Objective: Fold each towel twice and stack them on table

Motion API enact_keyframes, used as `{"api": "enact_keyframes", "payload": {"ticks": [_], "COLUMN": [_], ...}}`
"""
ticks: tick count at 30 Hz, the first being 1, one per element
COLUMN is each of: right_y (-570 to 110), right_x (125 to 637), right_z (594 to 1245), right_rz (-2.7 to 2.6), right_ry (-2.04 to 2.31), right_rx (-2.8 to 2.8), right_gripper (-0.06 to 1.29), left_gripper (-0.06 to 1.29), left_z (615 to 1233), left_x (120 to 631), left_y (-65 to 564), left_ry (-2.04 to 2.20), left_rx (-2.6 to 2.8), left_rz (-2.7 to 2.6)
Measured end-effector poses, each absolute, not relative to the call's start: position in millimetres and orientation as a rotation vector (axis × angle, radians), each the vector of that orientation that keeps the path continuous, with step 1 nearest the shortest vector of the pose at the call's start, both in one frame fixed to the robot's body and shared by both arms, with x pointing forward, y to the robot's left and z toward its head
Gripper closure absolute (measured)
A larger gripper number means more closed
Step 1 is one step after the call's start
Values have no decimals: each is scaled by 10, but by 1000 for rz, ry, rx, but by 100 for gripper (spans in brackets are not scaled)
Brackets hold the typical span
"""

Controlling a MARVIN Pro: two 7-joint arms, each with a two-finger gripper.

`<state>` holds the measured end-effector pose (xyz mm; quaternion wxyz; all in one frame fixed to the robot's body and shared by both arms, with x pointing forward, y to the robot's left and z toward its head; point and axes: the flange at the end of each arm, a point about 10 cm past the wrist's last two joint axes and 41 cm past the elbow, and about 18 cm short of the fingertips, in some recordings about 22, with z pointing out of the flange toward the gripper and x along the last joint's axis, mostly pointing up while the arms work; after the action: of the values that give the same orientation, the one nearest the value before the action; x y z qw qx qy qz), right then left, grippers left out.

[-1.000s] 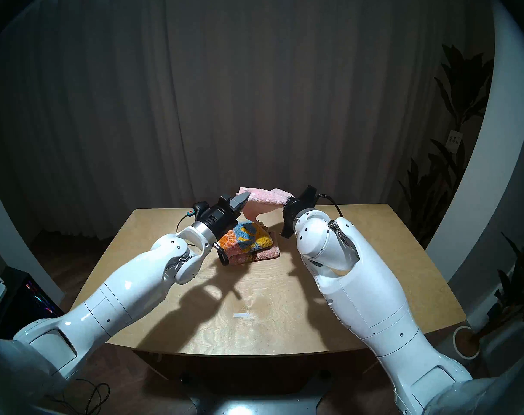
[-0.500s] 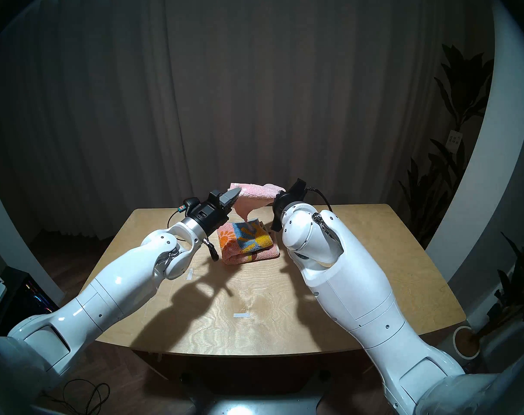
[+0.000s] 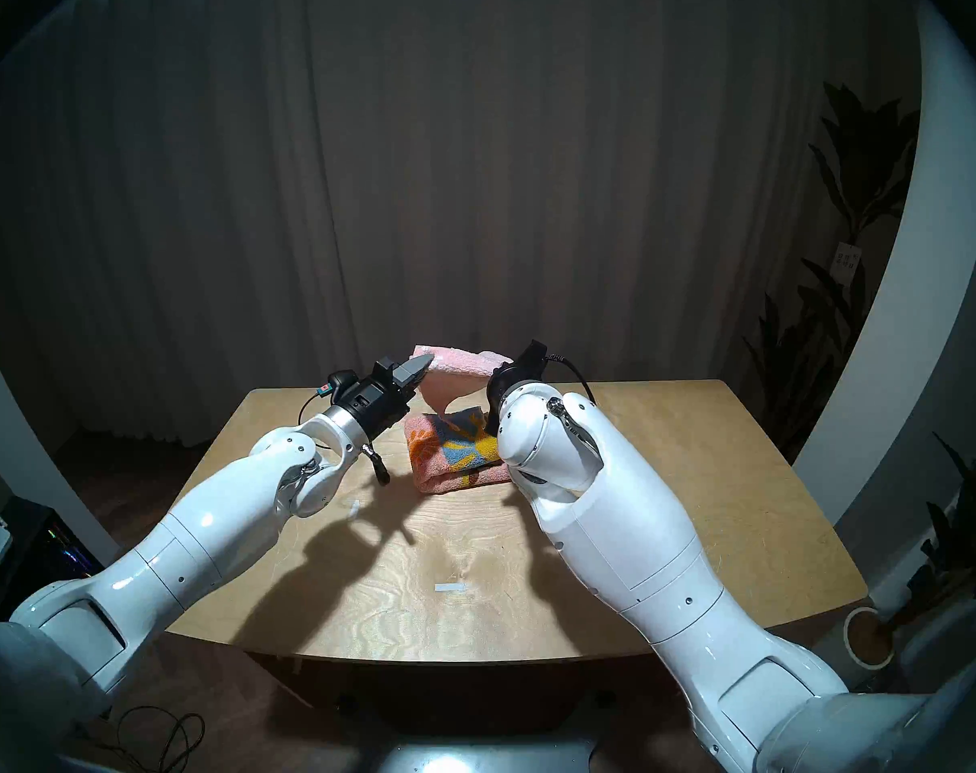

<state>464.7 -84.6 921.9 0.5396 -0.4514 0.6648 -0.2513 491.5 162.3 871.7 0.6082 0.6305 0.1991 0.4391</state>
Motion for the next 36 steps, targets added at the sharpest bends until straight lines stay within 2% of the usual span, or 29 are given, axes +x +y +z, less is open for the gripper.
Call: {"api": "enact_keyframes", "payload": {"ticks": [15, 29, 36], "right_y": [-703, -713, -714], "right_x": [4707, 4561, 4476], "right_z": [9069, 8366, 8247], "right_rz": [-611, -612, -609], "right_ry": [1616, 1734, 1738], "right_rx": [-1090, -1183, -1219], "right_gripper": [126, 126, 126], "left_gripper": [126, 126, 126], "left_z": [8562, 7805, 7749], "left_x": [4922, 4721, 4677], "left_y": [1779, 1747, 1722], "left_ry": [410, 399, 407], "left_rx": [1451, 1519, 1500], "left_rz": [986, 899, 874]}}
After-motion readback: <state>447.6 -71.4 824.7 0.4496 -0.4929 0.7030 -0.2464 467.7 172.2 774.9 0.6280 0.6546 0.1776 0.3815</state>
